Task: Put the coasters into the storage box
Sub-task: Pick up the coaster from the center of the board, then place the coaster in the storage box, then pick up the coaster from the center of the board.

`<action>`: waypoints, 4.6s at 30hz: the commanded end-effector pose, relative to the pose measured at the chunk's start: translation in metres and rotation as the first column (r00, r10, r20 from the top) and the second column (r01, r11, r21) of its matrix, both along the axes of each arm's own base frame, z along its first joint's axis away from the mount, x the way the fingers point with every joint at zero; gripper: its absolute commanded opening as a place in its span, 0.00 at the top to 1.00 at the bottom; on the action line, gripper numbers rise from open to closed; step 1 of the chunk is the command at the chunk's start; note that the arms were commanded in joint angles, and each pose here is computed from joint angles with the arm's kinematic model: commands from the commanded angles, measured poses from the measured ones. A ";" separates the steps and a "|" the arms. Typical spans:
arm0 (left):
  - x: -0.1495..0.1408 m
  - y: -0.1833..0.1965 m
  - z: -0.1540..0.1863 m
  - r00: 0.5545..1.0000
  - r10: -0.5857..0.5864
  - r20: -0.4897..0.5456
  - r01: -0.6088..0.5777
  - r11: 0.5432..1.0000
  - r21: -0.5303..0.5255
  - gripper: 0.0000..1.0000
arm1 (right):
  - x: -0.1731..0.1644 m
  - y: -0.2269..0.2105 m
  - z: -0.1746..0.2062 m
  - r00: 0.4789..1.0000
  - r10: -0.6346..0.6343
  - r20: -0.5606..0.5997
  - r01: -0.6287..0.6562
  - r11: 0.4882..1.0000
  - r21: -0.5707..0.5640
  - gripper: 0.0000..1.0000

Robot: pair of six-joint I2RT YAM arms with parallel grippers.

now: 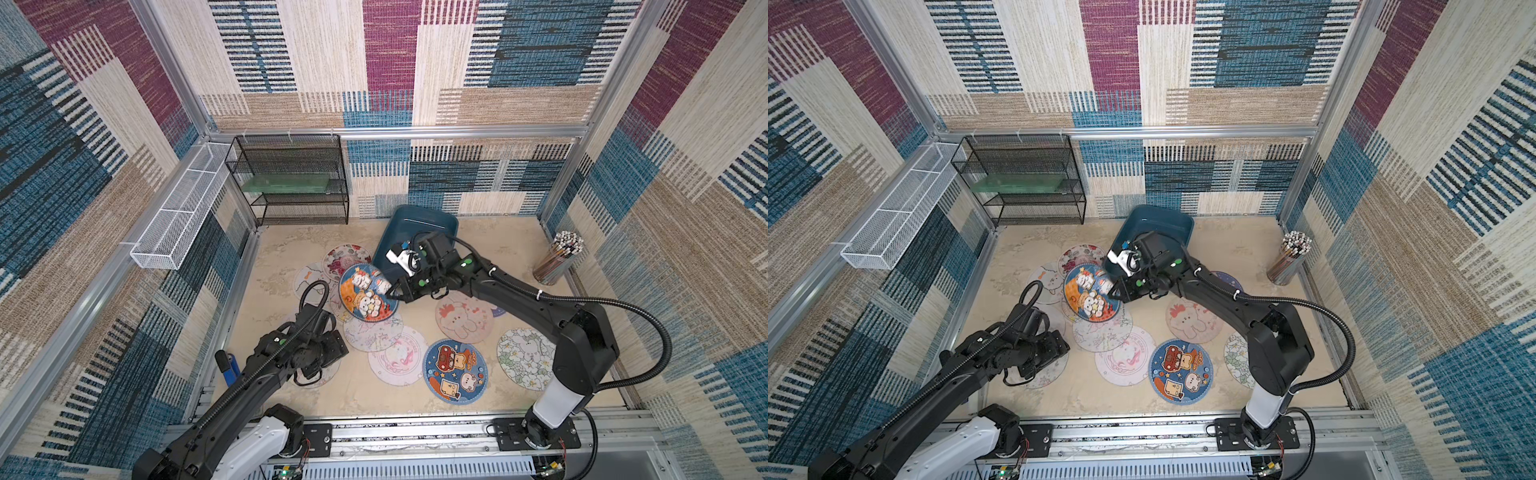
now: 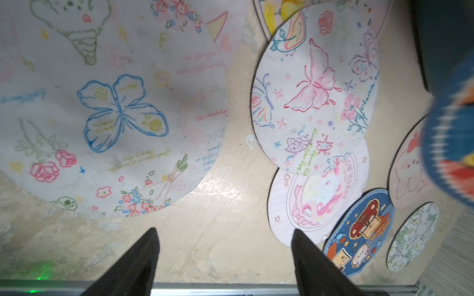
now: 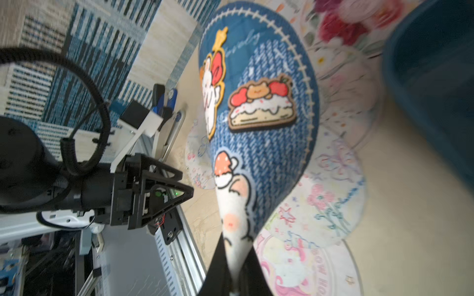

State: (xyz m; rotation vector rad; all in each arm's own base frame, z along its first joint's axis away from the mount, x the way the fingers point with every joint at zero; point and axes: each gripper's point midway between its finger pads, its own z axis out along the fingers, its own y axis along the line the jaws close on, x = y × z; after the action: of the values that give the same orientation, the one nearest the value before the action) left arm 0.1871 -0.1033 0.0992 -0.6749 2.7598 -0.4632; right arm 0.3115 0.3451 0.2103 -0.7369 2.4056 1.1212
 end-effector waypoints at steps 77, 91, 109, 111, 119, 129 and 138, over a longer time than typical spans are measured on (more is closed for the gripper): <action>0.009 -0.191 -0.023 0.876 -0.481 -0.030 0.474 0.872 -0.121 0.21 | -0.100 -0.213 -0.106 0.758 -0.599 -0.257 0.511 0.791 -0.337 0.08; -0.008 -0.255 -0.039 0.855 -0.519 0.003 0.519 0.854 -0.038 0.29 | -0.158 -0.235 -0.133 0.665 -0.668 -0.334 0.561 0.742 -0.366 0.12; 0.018 -0.271 -0.039 0.769 -0.639 -0.021 0.636 0.763 0.115 0.33 | -0.188 -0.235 -0.167 0.611 -0.692 -0.383 0.572 0.721 -0.390 0.12; 0.017 -0.275 -0.041 0.761 -0.649 -0.024 0.647 0.755 0.106 0.34 | -0.190 -0.235 -0.171 0.605 -0.696 -0.386 0.571 0.718 -0.399 0.12; 0.009 -0.271 -0.056 0.751 -0.657 -0.061 0.660 0.747 0.085 0.40 | -0.189 -0.234 -0.182 0.592 -0.707 -0.387 0.575 0.707 -0.412 0.13; 0.005 -0.269 -0.070 0.738 -0.666 -0.103 0.674 0.735 0.079 0.43 | -0.193 -0.234 -0.190 0.581 -0.714 -0.391 0.574 0.700 -0.425 0.13; -0.004 -0.263 -0.079 0.734 -0.666 -0.134 0.677 0.733 0.063 0.49 | -0.199 -0.235 -0.195 0.562 -0.731 -0.386 0.582 0.682 -0.443 0.14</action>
State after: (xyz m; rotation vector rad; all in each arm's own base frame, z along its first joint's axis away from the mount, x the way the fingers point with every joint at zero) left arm 0.1926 -0.3710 0.0269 0.3536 2.9942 -0.4179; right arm 0.1290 0.1271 0.0331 0.4545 2.8342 0.8698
